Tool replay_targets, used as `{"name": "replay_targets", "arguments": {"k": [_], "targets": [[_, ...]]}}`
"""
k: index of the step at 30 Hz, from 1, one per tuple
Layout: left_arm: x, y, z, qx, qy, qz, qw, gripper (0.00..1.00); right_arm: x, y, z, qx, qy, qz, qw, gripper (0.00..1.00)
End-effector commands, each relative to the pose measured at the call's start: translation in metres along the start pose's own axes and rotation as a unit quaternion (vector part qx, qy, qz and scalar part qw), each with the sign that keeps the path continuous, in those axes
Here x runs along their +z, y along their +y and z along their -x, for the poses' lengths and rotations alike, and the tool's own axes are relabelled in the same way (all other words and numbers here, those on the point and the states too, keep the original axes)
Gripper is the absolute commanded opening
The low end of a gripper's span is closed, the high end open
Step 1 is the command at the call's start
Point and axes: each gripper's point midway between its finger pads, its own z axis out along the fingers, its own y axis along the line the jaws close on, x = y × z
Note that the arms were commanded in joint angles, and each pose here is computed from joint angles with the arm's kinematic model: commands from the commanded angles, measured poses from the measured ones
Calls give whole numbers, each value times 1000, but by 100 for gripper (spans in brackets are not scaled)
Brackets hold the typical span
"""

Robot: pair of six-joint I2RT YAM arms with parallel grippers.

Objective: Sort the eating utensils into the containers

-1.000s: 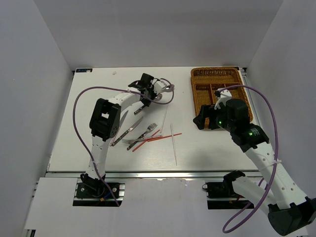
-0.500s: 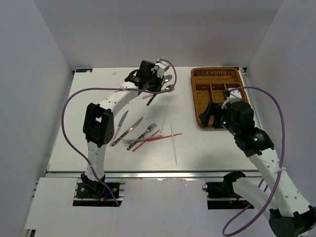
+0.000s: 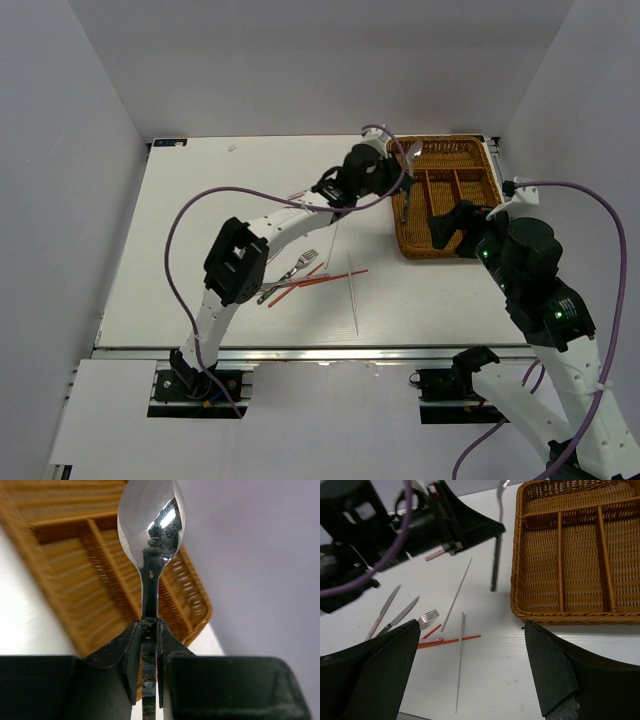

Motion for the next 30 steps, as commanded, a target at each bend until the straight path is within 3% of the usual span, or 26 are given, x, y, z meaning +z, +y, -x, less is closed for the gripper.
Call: {"name": "replay_targets", "arguments": {"k": [1,11,17,20,22,24,27,28,30], "targets": [[23,-29,16,-75,-76,-7,994,0,-14,-4,14,4,-20,-16,1000,89],[61,4,-17,-117,-115,37,986,9,-19,-8,10,-8,-18,-17,1000,89],[67,5,-21,-93,-105,37,989,47,-21,-11,9,-18,-19,-23,999,89],[62,2,-19,-78,-100,32,991,56,-20,-12,8,-19,-18,-24,999,89],[58,-4,-16,-63,-98,25,993,68,-18,-11,8,-19,-18,-22,999,89],[53,-8,-11,-51,-93,24,994,98,-17,-9,7,-18,-15,-17,1000,89],[28,-17,18,27,-106,49,993,98,-16,-10,6,-23,-13,-18,999,89],[10,-23,43,91,-122,58,987,98,-17,-10,6,-26,-13,-18,999,89],[-8,3,62,165,-116,113,973,98,-17,-9,4,-37,-8,-12,999,89]]}}
